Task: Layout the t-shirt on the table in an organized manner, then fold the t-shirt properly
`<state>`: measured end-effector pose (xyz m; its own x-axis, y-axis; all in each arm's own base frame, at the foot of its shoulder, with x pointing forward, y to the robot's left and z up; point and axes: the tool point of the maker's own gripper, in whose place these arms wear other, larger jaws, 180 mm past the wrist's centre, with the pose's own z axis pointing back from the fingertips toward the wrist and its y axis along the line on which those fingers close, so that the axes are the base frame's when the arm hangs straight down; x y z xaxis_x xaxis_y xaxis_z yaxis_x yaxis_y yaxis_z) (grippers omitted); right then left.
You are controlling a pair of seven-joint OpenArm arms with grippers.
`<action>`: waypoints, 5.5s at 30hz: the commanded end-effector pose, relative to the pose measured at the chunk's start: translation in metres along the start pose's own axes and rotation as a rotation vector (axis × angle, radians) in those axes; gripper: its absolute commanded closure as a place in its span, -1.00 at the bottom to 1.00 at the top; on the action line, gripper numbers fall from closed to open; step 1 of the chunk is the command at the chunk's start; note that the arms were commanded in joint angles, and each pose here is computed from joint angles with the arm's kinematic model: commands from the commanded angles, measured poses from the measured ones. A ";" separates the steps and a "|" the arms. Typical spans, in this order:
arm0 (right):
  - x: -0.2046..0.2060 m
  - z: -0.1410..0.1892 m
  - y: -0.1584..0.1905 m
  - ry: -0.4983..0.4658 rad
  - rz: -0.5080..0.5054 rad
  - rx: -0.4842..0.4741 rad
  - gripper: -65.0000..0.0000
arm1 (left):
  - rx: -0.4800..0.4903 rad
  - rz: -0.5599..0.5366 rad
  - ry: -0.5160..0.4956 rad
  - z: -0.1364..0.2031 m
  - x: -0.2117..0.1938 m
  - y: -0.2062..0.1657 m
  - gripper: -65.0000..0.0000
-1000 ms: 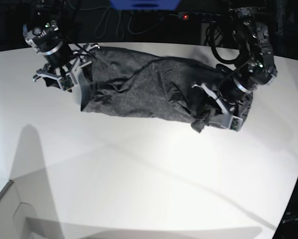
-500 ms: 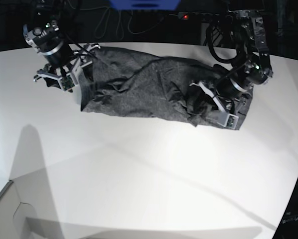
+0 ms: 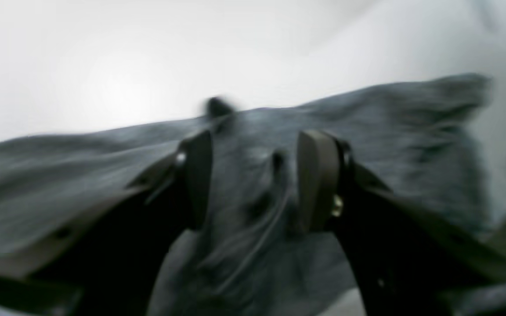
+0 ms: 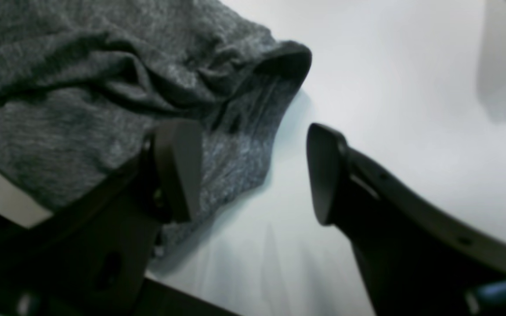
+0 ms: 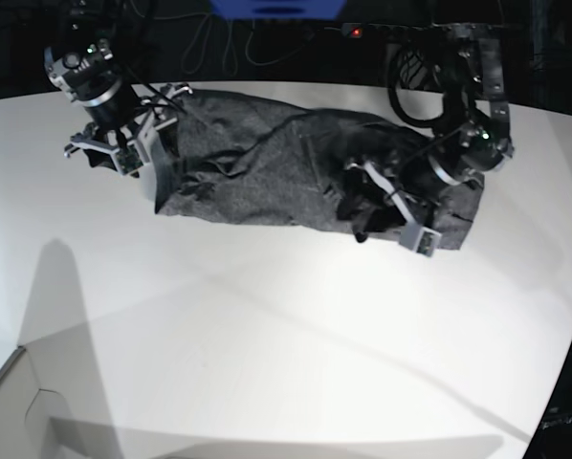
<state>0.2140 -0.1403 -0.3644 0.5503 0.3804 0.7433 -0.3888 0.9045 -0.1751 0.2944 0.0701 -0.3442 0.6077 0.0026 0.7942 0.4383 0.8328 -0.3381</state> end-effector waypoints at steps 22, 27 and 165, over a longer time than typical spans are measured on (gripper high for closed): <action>0.013 0.002 -0.007 -0.047 0.006 -0.018 -0.17 | 0.050 0.100 0.015 0.003 -0.018 0.031 0.09; 0.013 0.002 -0.007 -0.048 0.007 -0.019 -0.17 | -0.065 0.011 0.096 -0.013 -0.031 -0.007 0.09; 0.231 -0.032 0.201 -0.379 -0.282 0.949 1.00 | 0.575 0.192 0.004 0.114 -0.012 0.227 0.08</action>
<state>0.2829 0.1318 -0.2677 0.5350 0.0020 0.8448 -0.7768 0.3942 0.4911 0.3041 0.3137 -0.3878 0.6755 0.1962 0.7108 -0.1099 0.9800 -0.1660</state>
